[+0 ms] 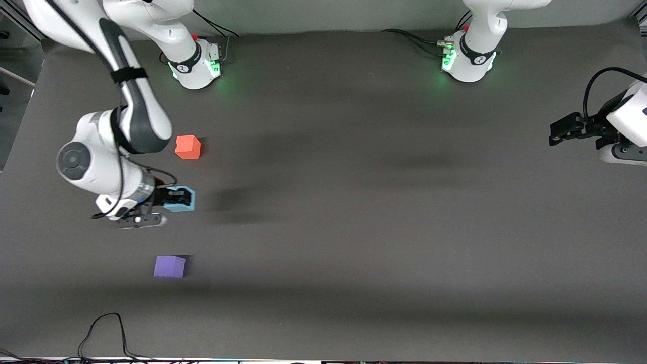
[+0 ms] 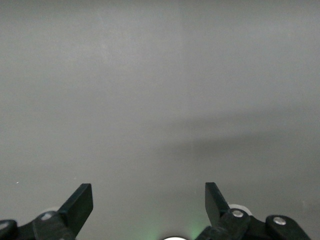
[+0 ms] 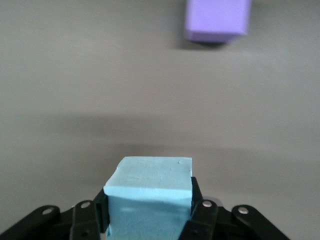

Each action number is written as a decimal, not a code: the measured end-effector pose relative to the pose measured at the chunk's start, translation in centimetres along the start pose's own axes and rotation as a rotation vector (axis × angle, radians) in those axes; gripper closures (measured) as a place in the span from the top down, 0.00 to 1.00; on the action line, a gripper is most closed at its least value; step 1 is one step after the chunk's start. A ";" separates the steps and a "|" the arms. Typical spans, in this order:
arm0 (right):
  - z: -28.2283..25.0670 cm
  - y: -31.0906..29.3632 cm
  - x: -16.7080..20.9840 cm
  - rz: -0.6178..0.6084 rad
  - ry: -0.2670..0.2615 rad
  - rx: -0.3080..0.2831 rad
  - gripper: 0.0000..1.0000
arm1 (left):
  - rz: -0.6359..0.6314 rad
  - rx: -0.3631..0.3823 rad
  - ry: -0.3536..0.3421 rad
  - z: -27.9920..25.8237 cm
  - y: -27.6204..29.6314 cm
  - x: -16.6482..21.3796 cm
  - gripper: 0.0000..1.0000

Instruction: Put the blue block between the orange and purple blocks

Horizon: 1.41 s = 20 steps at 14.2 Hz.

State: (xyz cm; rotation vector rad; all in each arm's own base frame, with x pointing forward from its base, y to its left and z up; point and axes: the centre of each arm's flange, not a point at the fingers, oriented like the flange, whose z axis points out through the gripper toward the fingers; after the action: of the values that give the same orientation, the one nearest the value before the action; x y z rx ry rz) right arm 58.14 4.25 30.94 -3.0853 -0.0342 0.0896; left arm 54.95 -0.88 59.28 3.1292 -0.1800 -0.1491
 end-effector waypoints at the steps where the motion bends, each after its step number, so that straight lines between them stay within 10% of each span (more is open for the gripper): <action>1: 1.9 1.5 -0.6 0.009 0.004 -0.007 0.59 | 0.003 0.001 -0.006 0.0 0.0 -0.1 1.00; 10: 11.3 2.9 -2.8 0.024 0.055 -0.050 0.58 | 0.010 0.004 -0.010 0.1 0.2 -0.1 1.00; 15: 10.7 2.9 -2.6 0.033 0.064 -0.041 1.00 | 0.012 0.004 -0.011 0.2 0.3 -0.1 1.00; 20: -0.3 2.2 -2.2 0.032 0.115 0.011 1.00 | 0.012 0.005 -0.010 0.2 0.3 0.0 1.00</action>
State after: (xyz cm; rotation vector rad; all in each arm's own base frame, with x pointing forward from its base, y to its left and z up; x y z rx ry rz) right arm 55.98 2.02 31.29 -3.0739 0.0201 -0.0863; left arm 54.86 -1.20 59.14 3.1320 -0.1996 -0.1649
